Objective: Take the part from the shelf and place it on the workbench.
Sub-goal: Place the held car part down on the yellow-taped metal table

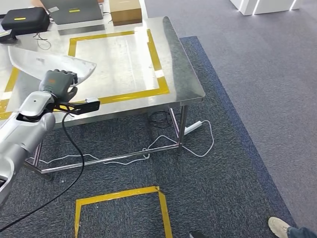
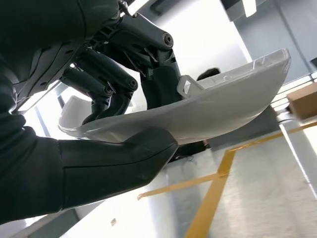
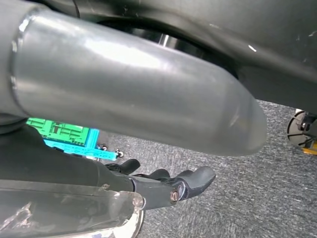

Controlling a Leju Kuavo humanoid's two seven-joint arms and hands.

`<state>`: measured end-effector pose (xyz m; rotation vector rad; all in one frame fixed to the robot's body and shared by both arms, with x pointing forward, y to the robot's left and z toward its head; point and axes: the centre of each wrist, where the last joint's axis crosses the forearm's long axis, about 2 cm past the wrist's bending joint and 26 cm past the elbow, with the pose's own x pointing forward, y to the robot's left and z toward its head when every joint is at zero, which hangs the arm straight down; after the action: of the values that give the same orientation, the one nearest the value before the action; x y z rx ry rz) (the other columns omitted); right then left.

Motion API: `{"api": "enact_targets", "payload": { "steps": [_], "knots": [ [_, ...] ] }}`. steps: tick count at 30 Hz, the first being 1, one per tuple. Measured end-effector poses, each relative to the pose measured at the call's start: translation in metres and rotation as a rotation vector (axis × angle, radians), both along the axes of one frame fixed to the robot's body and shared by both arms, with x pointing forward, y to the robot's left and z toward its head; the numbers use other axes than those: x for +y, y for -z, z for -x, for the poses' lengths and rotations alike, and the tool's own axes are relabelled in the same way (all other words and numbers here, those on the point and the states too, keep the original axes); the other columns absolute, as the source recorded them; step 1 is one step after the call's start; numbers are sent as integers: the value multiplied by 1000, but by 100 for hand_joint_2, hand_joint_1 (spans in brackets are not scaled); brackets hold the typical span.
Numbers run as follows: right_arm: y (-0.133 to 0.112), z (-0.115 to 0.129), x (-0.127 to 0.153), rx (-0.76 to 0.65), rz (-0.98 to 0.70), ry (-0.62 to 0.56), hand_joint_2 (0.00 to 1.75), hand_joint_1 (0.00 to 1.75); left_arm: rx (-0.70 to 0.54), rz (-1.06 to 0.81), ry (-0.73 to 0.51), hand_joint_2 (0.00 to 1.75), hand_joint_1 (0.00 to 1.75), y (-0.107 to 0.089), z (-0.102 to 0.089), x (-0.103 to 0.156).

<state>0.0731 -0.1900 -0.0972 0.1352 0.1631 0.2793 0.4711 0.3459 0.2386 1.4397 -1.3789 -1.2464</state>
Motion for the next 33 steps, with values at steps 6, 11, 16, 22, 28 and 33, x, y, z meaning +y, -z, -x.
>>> {"api": "enact_targets", "payload": {
  "steps": [6,11,16,22,28,33],
  "knots": [
    [0,1,0,2,1,5,0,0,-9,50,-103,175,175,-4,4,39],
    [0,1,0,4,-3,12,0,0,-22,107,-137,175,175,3,13,67],
    [0,2,-1,9,-10,17,0,0,2,135,-178,175,175,26,31,96],
    [0,2,-1,9,-14,11,0,0,88,81,-180,175,175,73,60,107],
    [0,2,0,10,-19,9,0,0,138,62,-170,175,175,95,73,106],
    [0,2,0,11,-21,9,0,0,183,49,-167,175,175,111,83,105]
  ]
}}
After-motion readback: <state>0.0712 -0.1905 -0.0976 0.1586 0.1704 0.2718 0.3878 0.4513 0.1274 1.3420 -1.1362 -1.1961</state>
